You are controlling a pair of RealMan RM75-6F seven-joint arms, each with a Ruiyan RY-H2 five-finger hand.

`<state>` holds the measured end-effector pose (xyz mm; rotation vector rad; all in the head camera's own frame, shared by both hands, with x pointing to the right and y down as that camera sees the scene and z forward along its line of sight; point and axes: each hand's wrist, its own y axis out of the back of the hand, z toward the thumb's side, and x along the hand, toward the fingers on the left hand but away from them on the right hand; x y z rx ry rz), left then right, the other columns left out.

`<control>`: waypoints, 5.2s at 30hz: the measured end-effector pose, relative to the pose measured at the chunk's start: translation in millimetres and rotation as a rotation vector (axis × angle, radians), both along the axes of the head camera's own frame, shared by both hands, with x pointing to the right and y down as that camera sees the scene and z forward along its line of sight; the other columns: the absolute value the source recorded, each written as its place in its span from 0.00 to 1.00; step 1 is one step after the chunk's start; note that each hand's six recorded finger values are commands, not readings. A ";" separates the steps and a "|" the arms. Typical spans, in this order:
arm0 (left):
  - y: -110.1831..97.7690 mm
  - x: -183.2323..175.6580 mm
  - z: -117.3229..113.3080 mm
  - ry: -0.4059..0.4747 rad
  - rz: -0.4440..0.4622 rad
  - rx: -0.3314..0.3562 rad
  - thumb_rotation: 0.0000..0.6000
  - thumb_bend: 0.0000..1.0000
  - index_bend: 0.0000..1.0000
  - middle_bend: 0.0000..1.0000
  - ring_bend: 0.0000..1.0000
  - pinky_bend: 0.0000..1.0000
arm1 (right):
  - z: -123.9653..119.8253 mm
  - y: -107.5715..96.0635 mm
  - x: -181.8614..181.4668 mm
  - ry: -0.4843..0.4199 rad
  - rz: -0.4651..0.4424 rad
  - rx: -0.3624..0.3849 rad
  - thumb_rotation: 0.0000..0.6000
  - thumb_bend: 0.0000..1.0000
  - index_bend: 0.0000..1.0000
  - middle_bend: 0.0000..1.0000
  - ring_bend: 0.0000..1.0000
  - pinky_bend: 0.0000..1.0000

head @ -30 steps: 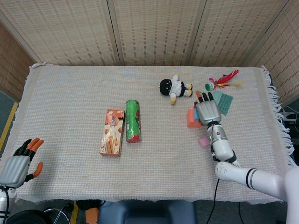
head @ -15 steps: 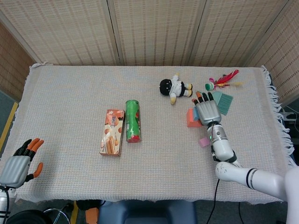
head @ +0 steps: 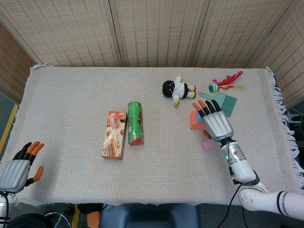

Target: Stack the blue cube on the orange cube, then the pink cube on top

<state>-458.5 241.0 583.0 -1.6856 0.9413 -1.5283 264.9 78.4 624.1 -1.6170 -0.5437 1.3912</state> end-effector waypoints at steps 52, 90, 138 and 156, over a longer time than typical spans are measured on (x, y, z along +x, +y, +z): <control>-0.5 -2.3 8.3 -0.005 -0.009 -0.039 1.00 0.46 0.08 0.04 0.05 0.23 | 85.8 63.5 34.0 0.199 -0.096 -0.198 1.00 0.17 0.38 0.65 0.76 0.72; 1.1 0.9 5.0 -0.005 0.007 -0.033 1.00 0.47 0.08 0.04 0.07 0.24 | 5.1 16.7 8.1 0.000 0.055 -0.193 1.00 0.17 0.60 0.66 0.72 0.72; -2.5 -1.6 12.7 -0.004 -0.005 -0.049 1.00 0.47 0.09 0.04 0.07 0.24 | 14.9 -105.5 -22.4 0.245 0.227 -0.252 1.00 0.17 0.63 0.66 0.69 0.72; -0.7 0.3 13.9 -0.012 0.001 -0.061 1.00 0.47 0.09 0.04 0.07 0.24 | 17.3 -98.6 -17.1 0.279 0.227 -0.238 1.00 0.17 0.63 0.66 0.69 0.72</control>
